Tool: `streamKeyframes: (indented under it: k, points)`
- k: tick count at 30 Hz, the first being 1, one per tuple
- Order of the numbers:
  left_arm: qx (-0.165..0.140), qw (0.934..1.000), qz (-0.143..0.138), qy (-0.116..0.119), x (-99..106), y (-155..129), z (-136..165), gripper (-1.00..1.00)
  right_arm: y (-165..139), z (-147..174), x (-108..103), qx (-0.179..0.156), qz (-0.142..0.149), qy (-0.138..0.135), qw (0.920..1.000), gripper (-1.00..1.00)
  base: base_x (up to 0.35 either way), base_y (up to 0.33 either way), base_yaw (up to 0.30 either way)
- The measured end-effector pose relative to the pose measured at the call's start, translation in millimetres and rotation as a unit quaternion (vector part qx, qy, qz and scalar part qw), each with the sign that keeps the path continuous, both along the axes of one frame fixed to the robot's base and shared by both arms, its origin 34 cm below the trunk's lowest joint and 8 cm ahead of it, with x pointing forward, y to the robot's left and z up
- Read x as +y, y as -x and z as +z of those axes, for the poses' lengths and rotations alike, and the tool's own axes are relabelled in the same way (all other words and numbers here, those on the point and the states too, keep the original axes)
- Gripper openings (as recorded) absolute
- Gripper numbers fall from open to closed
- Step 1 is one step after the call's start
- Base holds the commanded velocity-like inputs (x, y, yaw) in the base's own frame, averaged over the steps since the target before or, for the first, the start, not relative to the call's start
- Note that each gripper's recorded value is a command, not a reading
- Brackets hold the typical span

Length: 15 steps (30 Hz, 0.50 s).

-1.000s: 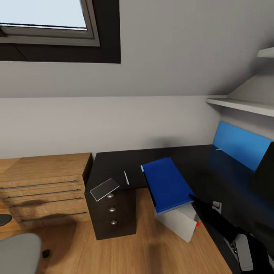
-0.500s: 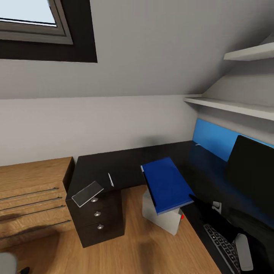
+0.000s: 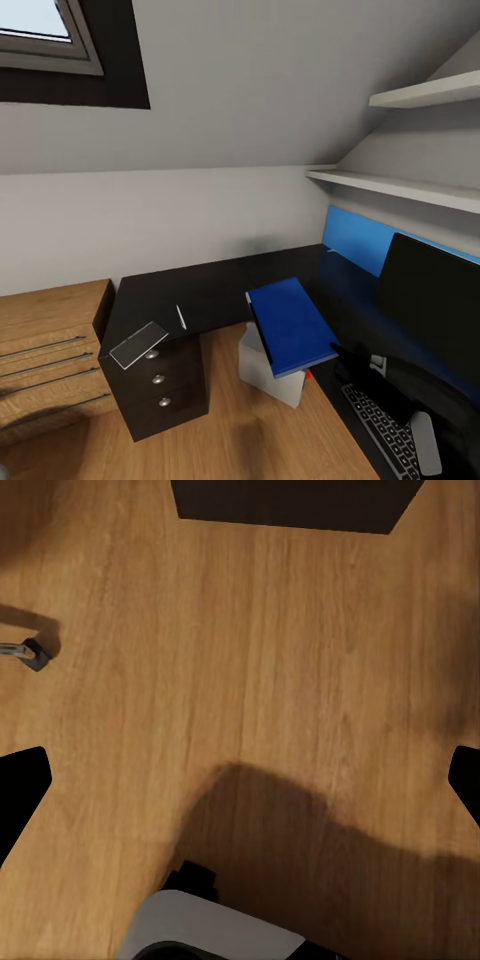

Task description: In the bedroom, organize the workspace by keeping the computer under the desk, ensuring the monitor is on the desk, placing the keyboard on the desk next to the monitor, placing the mouse on the desk next to the keyboard, moving the folder from the swivel chair onto the desk next to the mouse, stacking the notebook on top of the folder with the pen on top of the notebook, and positioning the swivel chair next to the desk.

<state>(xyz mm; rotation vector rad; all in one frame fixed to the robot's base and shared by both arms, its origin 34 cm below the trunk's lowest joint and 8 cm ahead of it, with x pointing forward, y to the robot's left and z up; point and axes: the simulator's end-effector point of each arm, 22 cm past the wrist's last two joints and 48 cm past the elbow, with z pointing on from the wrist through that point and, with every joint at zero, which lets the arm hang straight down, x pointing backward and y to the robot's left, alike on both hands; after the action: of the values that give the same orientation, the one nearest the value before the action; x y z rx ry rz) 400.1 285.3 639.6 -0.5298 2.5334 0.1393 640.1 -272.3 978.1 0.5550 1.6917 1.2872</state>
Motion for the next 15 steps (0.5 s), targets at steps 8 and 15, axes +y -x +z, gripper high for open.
streamKeyframes:
  k: [8, 15]
  points:
    - [0.000, 1.0000, 0.000, 0.000, 0, 0, 0, 1.00, 0, 2, -1, -0.004, 0.000, -0.005, 1.0000, -1.00, 0.000, 0.000, 0.000]
    - [0.000, 1.0000, 0.000, 0.003, -4, 0, 0, 1.00, -14, -25, -8, 0.042, -0.051, 0.043, 0.9969, -1.00, 0.000, 0.000, 0.000]
